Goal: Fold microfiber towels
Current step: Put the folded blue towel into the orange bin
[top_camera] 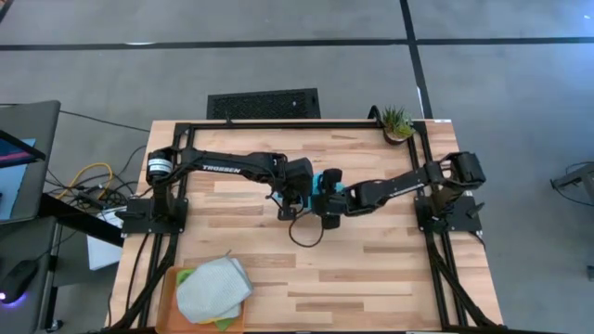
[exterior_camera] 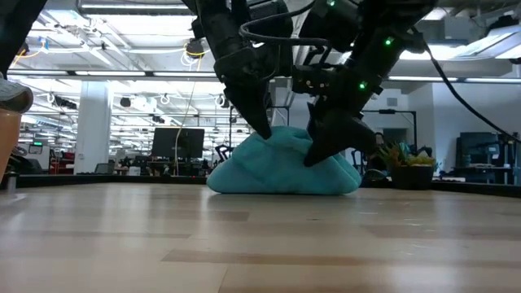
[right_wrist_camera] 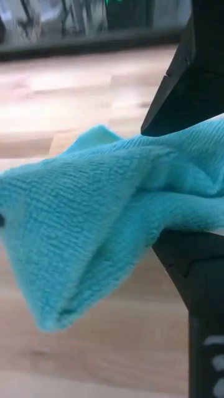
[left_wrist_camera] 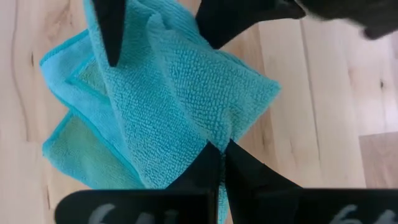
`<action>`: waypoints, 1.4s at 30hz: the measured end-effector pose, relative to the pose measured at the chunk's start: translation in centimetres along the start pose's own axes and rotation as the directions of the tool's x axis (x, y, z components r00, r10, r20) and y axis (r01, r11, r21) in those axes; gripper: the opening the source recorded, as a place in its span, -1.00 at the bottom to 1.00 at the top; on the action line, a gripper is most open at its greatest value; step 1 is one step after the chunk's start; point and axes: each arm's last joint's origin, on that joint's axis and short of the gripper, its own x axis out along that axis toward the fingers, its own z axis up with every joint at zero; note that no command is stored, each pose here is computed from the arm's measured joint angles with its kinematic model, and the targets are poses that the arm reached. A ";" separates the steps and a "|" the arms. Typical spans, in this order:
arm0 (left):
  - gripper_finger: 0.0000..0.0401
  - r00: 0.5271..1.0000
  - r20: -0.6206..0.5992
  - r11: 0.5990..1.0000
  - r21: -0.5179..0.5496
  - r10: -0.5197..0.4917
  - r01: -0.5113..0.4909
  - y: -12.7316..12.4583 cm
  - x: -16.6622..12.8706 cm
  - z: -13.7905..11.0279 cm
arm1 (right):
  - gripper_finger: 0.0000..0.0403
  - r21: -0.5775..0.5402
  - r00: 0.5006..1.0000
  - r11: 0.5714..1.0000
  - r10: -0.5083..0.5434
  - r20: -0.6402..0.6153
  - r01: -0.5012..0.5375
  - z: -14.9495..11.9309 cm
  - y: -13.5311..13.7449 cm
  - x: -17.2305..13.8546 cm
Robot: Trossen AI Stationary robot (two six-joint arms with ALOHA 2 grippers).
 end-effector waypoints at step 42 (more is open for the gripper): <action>-1.00 0.977 -0.187 0.994 -0.014 0.103 -0.107 -3.2 -6.3 -2.3 | -0.94 0.014 0.988 0.997 0.069 0.135 -0.072 4.4 -2.1 -2.2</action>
